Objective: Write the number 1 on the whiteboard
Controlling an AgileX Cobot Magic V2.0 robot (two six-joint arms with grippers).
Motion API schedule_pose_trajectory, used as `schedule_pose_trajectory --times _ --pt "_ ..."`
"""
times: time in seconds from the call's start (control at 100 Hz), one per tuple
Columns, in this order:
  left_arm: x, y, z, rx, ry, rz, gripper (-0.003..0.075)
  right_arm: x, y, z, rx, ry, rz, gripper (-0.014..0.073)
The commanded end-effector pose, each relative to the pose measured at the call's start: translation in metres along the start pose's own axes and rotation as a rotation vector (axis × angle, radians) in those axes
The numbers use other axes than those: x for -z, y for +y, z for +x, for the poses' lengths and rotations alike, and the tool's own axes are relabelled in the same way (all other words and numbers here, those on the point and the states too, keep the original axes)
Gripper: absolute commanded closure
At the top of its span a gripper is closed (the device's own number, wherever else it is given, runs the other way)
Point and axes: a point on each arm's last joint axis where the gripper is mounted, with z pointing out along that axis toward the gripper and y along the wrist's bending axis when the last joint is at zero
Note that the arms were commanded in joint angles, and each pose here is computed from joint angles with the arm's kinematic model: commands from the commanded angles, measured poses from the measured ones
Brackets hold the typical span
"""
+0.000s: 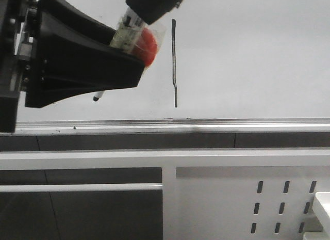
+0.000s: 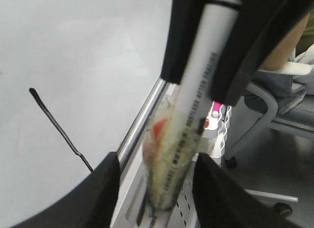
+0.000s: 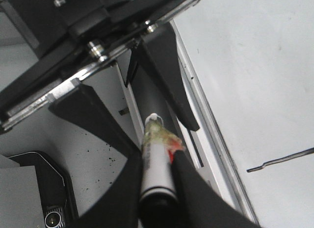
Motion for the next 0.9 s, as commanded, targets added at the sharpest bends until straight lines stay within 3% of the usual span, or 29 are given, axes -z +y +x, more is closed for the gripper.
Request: schedule_pose_trajectory --times 0.0,0.4,0.49,0.65,0.89 --pt "0.0001 0.0040 -0.0158 0.015 -0.080 -0.012 0.0407 0.0130 -0.0058 -0.0139 0.021 -0.096 0.048 0.0664" --pt "0.0001 0.0043 -0.0153 0.015 -0.074 -0.016 0.0410 0.0130 -0.0065 -0.0136 0.034 -0.092 0.056 0.0664" --pt "0.0001 0.0043 -0.0153 0.015 -0.074 -0.016 0.0486 0.0130 -0.0065 -0.0134 0.035 -0.091 0.057 0.0664" --pt "0.0001 0.0042 -0.0151 0.013 -0.072 -0.014 0.0741 0.0137 -0.0065 -0.0135 0.035 -0.092 0.057 0.0664" --pt "0.0000 0.0041 -0.0147 0.025 -0.068 -0.013 0.0740 0.0137 -0.0065 -0.0135 0.035 -0.092 0.057 0.0664"
